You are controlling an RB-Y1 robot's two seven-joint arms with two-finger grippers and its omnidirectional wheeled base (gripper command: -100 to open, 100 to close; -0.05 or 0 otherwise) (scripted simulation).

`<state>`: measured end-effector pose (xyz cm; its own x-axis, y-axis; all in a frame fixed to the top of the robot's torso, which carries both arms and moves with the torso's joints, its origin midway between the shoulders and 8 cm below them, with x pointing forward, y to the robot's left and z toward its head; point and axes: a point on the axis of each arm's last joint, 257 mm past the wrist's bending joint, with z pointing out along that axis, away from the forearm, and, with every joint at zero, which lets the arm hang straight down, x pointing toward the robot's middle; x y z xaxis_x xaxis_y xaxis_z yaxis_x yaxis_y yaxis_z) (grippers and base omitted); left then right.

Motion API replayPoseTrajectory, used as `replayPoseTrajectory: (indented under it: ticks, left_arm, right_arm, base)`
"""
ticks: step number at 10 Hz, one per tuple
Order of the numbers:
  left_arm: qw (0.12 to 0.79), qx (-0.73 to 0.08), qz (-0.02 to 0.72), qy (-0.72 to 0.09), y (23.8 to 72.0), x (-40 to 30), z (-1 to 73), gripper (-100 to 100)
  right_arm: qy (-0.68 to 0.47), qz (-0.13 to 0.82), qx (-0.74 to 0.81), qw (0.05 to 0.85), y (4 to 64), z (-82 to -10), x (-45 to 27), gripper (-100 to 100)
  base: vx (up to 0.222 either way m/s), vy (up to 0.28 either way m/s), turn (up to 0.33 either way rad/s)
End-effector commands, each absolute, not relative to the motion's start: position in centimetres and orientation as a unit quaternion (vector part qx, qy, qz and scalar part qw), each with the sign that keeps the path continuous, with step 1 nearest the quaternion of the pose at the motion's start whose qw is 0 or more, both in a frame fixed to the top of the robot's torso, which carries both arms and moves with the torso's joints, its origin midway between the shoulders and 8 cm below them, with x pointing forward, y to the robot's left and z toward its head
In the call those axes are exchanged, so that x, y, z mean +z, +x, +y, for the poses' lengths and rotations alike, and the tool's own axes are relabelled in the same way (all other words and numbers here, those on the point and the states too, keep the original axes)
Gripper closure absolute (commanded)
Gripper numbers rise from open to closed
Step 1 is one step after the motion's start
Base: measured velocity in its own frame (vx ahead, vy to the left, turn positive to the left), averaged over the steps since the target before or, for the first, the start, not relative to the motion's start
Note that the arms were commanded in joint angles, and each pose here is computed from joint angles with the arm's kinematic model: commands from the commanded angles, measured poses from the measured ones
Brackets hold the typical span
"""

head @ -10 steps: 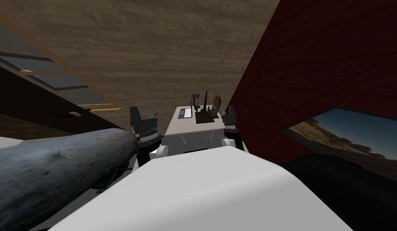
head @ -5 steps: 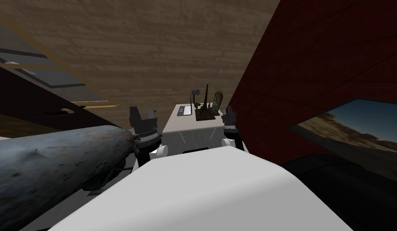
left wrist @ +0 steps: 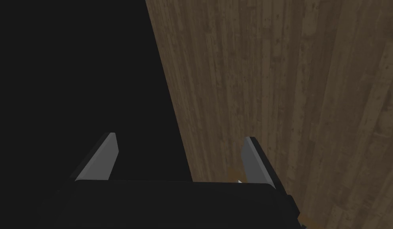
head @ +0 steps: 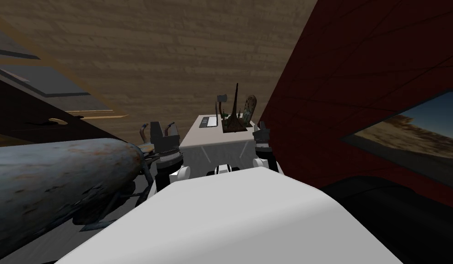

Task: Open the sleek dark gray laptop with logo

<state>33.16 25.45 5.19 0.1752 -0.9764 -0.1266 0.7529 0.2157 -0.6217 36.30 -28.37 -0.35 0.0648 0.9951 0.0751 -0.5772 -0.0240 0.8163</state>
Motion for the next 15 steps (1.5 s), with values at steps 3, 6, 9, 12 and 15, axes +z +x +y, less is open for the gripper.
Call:
replayPoseTrajectory:
  ticks: [3, 6, 9, 12, 15]
  left_arm:
    - [0.737, -0.557, 0.325, -0.203, 35.5, 3.4, 26.2, -100]
    - [0.743, -0.521, 0.364, -0.210, 37.5, 2.1, 28.1, -100]
    - [0.752, -0.477, 0.395, -0.226, 39.5, 0.9, 30.9, -100]
    - [0.757, -0.442, 0.413, -0.246, 40.8, 0.0, 33.5, -100]
    - [0.763, -0.405, 0.427, -0.268, 41.9, -0.7, 36.4, -100]
  right_arm:
    - [0.359, 0.291, 0.619, 0.635, 36.3, -28.4, -0.4, 0]
    - [0.359, 0.291, 0.619, 0.635, 36.3, -28.4, -0.4, 0]
    - [0.359, 0.291, 0.619, 0.635, 36.3, -28.4, -0.4, 0]
    - [0.359, 0.291, 0.619, 0.635, 36.3, -28.4, -0.4, 0]
    - [0.359, 0.291, 0.619, 0.635, 36.3, -28.4, -0.4, 0]
  base:
    - [0.004, -0.051, -0.107]
    - [0.002, -0.075, -0.137]
    - [0.009, -0.081, -0.186]
    - [0.019, -0.092, -0.155]
    - [0.018, -0.070, -0.139]
